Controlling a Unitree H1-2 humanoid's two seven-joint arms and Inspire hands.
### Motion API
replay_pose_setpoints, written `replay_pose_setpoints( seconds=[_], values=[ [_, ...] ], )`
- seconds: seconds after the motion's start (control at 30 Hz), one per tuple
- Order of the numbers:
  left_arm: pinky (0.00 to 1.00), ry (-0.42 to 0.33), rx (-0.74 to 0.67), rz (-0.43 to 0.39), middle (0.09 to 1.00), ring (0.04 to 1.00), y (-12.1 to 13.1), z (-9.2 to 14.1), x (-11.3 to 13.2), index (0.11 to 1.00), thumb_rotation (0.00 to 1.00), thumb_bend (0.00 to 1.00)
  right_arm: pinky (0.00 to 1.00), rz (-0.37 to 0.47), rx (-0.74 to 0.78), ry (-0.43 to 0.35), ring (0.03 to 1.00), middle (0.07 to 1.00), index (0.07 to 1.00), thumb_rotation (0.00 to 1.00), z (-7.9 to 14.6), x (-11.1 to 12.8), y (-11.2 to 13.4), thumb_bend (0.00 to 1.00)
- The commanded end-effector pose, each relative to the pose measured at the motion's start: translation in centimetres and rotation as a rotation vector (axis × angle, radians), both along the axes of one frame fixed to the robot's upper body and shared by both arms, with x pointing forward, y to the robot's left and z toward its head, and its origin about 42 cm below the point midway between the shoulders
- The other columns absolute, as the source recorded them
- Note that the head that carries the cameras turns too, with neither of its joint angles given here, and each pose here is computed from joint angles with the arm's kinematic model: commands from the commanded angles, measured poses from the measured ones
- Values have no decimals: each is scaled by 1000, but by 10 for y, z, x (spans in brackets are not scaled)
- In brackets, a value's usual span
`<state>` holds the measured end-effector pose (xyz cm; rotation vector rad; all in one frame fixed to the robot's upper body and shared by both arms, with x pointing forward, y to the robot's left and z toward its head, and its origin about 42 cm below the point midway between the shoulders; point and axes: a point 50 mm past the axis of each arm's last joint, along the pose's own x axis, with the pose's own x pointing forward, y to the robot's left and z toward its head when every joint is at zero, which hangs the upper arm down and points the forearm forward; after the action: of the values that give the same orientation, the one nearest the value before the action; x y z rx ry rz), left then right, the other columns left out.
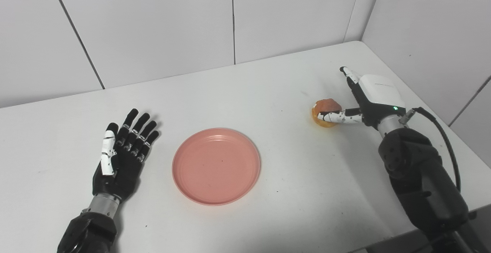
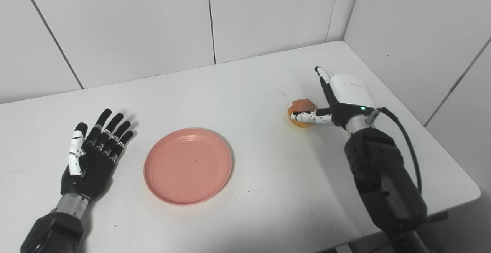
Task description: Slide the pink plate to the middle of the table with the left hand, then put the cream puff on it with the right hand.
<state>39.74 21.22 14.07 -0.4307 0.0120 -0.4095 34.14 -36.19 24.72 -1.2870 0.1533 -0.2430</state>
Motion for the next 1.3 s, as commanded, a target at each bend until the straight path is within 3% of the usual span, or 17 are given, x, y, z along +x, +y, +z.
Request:
replay_pose_setpoints(
  seconds=[0.0, 0.37, 0.6, 0.93, 1.23, 1.27],
  values=[
    [954, 156, 33, 8, 933, 928, 9, -30, -15, 943, 1000, 430, 767, -9, -3, -52, 884, 918, 951, 652, 13, 4, -3, 971],
    [946, 163, 25, 13, 935, 924, 9, -29, -16, 938, 1000, 419, 717, 3, 40, -22, 873, 944, 937, 576, 0, 18, -2, 939],
    [946, 161, 31, 13, 929, 923, 10, -27, -16, 934, 1000, 427, 672, 5, 47, -17, 827, 906, 923, 535, -7, 25, -1, 931],
    [944, 163, 35, 14, 929, 921, 10, -26, -16, 937, 1000, 426, 702, 9, 75, 2, 837, 902, 921, 546, -17, 32, -1, 924],
    [949, 162, 33, 14, 934, 925, 9, -24, -17, 941, 1000, 421, 702, 2, 105, 5, 835, 889, 890, 460, -23, 38, -2, 875],
    [948, 162, 33, 14, 935, 926, 9, -23, -17, 941, 1000, 421, 565, 4, 107, 2, 692, 773, 851, 416, -23, 38, -2, 849]
  ],
)
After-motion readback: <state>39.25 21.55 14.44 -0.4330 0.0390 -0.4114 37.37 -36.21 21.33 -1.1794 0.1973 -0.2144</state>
